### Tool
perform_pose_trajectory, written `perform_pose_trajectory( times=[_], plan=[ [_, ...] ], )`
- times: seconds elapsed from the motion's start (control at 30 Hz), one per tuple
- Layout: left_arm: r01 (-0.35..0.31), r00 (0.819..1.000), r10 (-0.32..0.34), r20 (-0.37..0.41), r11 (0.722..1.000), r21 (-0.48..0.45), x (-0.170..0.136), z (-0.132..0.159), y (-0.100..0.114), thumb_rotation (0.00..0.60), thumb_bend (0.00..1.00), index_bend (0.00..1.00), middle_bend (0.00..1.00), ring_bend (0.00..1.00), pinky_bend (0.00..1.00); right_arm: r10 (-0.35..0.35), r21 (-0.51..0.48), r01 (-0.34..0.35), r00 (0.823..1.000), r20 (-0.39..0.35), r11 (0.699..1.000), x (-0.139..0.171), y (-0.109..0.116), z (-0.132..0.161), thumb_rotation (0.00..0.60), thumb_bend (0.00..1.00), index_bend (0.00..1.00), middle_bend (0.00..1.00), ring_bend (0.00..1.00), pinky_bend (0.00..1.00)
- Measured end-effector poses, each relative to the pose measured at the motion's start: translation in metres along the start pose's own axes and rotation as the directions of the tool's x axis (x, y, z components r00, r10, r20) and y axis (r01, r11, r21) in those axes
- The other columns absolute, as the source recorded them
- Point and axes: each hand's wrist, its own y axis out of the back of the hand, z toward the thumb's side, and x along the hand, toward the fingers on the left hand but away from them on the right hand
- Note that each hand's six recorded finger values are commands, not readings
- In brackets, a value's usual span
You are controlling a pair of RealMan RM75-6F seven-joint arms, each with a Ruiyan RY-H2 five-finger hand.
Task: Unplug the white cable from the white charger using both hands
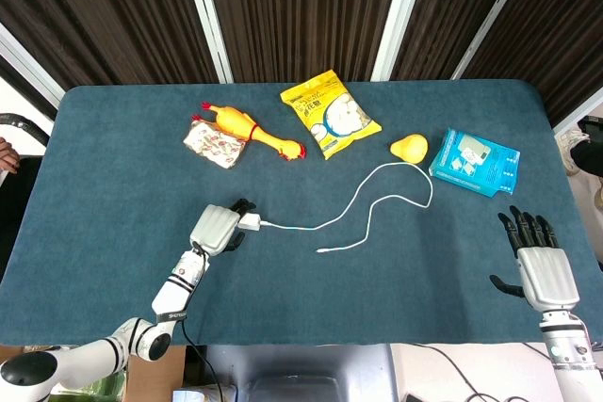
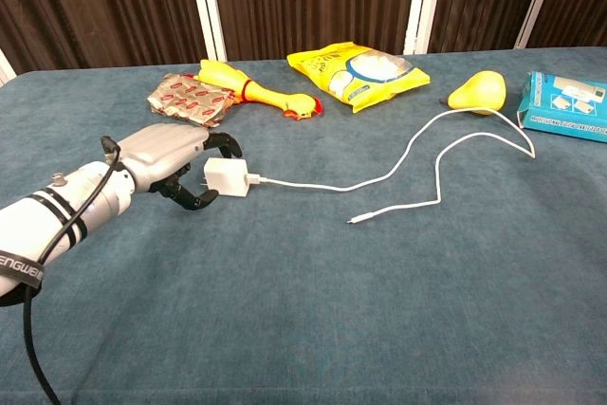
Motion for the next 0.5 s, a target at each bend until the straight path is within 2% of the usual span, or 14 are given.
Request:
perform_pose_trajectory(
  times=[0.2, 0.37, 0.5],
  plan=[
    [-0.004, 1.000, 0.004, -0.011, 1.000, 0.004, 0.0029, 0.0003, -0.0025, 0.600, 0.43, 0.33, 0.31, 0.98, 1.00, -0.004, -0.004, 0.004, 1.000, 0.000, 1.000, 0.0010, 0.0018, -0.0009, 0.600, 0.28, 0.00, 0.00, 0.00, 0.00],
    [-0.017, 1.000, 0.017, -0.023, 1.000, 0.003, 0.0042, 0.0002, -0.0024, 0.600, 0.49, 0.46, 0.44, 0.99, 1.00, -0.007, -0.005, 0.007, 1.000, -0.003, 1.000, 0.0016, 0.0027, -0.0005, 0.600, 0.28, 0.00, 0.00, 0.00, 0.00],
    [-0.030, 0.999, 0.029, -0.037, 0.999, -0.025, 0.0048, 0.0006, -0.0018, 0.600, 0.49, 0.55, 0.53, 1.00, 1.00, -0.006, -0.005, 0.006, 1.000, -0.003, 1.000, 0.0018, 0.0024, -0.0003, 0.600, 0.28, 0.00, 0.00, 0.00, 0.00]
  ],
)
